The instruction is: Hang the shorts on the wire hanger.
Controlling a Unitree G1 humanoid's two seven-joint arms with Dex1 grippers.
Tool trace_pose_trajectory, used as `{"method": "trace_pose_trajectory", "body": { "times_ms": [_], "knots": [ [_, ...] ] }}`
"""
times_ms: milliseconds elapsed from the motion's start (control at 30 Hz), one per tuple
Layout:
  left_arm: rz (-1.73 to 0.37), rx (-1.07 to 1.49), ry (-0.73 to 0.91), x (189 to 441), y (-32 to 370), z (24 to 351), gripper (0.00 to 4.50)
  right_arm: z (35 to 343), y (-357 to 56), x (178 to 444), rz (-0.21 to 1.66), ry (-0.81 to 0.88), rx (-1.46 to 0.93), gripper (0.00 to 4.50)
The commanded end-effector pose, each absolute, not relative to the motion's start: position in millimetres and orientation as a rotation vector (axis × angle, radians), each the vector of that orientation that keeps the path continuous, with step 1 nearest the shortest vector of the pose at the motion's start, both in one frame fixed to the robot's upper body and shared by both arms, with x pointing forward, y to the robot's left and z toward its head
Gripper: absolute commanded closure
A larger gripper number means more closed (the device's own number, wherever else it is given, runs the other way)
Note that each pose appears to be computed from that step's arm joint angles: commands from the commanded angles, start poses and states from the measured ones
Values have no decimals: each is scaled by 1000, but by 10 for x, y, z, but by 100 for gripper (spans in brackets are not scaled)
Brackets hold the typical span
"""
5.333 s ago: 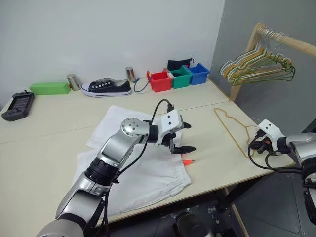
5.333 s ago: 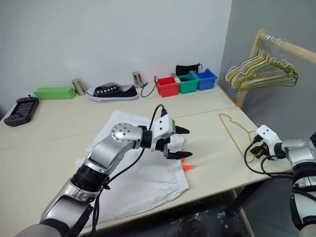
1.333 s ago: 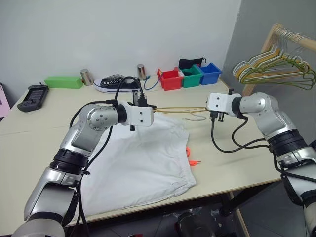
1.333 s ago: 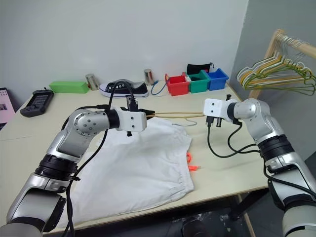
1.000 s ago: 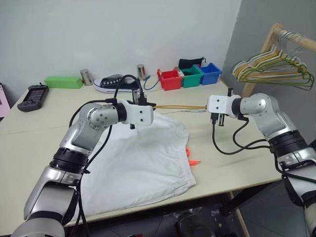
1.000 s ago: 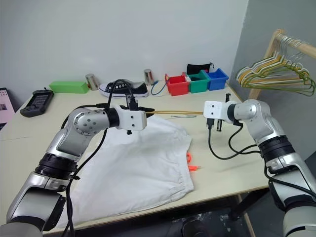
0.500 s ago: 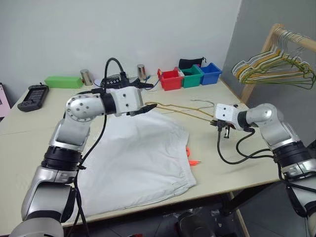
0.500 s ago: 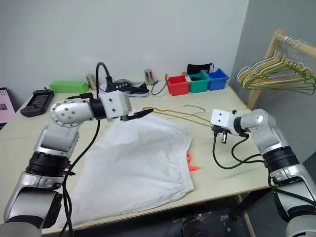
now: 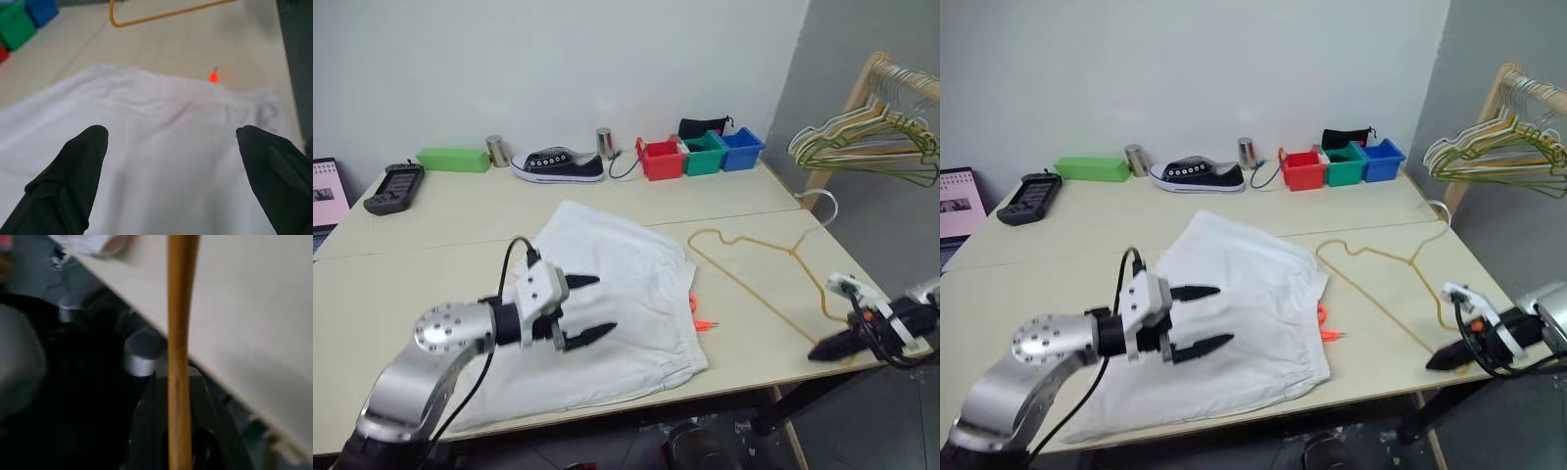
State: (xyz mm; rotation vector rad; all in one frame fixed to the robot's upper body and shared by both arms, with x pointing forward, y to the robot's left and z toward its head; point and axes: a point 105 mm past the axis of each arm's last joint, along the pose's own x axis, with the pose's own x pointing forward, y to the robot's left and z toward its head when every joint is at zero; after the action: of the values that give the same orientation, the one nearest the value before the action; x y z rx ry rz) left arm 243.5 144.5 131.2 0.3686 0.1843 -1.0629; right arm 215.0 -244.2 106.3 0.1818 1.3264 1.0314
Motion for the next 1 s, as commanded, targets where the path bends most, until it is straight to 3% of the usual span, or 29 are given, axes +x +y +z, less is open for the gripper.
{"method": "trace_pose_trajectory", "body": {
  "times_ms": [33,433,667,1000],
  "knots": [
    [-1019,389,139,2338,1471,1474,6,1081,-2307,1851,1078,1415,414,450],
    [-1004,381,144,2313,1440,1525,6,937,-2197,1660,975,1382,708,450],
    [-1026,392,139,2355,1409,1538,6,869,-2140,1470,983,1407,716,450],
    [-1034,406,150,2354,1437,1544,6,857,-2134,1508,963,1385,739,450]
  ]
}}
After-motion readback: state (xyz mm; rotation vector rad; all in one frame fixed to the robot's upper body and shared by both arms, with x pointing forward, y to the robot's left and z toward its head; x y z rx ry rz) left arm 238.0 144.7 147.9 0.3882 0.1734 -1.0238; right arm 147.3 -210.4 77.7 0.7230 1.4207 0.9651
